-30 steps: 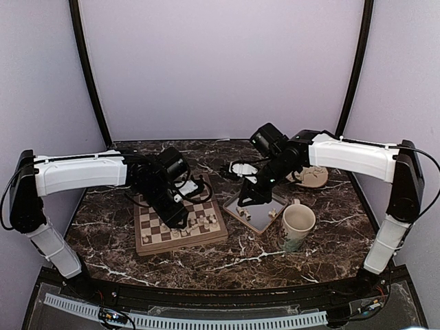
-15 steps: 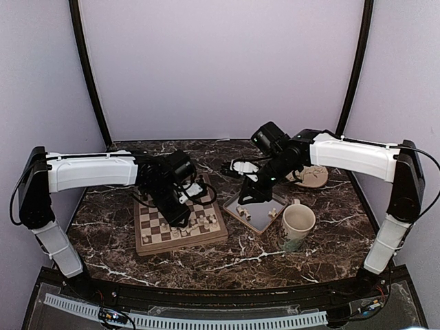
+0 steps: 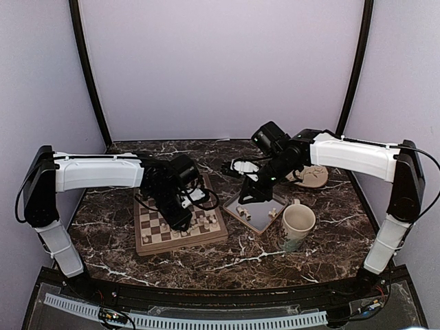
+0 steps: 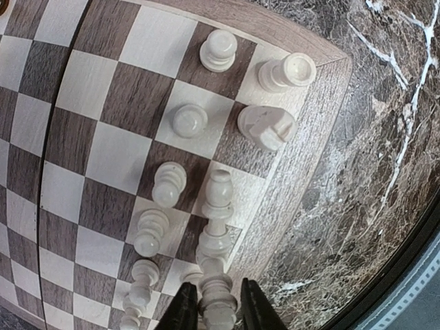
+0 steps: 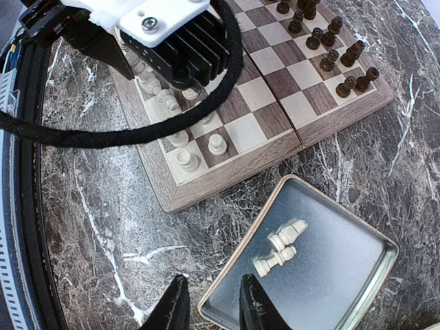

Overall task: Set up the chess pieces on the board
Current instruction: Pick up the chess pile from the chessboard.

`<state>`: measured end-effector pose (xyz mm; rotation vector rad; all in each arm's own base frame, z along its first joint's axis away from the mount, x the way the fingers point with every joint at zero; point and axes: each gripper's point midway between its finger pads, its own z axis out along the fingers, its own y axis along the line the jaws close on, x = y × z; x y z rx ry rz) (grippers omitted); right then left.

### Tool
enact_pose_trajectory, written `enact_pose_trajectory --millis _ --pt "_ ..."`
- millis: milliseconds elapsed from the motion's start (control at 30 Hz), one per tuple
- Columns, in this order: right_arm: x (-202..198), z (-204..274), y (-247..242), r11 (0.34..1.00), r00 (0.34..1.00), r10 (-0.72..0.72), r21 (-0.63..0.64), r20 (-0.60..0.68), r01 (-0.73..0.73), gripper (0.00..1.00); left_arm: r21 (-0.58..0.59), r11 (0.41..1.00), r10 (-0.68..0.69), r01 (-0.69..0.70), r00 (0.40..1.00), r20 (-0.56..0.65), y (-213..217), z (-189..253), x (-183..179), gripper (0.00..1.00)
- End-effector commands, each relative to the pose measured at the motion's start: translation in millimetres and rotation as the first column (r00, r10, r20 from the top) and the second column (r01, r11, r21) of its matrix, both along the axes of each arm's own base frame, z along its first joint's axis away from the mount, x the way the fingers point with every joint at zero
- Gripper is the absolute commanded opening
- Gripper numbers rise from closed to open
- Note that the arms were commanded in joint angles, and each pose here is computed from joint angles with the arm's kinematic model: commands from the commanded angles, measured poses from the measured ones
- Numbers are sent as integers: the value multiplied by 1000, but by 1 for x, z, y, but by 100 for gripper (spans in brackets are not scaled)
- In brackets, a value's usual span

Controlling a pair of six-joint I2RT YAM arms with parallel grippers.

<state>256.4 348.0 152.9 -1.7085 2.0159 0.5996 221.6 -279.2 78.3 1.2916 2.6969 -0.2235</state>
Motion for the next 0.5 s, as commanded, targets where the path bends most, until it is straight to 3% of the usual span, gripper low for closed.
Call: enact_pose_trajectory --millis 0,100,467 --pt "4 11 -2 999 1000 -15 29 23 14 26 -14 1000 -20 20 1000 -13 -4 9 -4 19" --pt "5 11 -1 999 1000 -20 32 19 19 26 -34 999 -21 21 1000 -11 -7 18 -5 12" --pt "31 40 0 984 992 -117 130 -44 122 28 -149 988 -40 44 999 35 -13 71 -10 9"
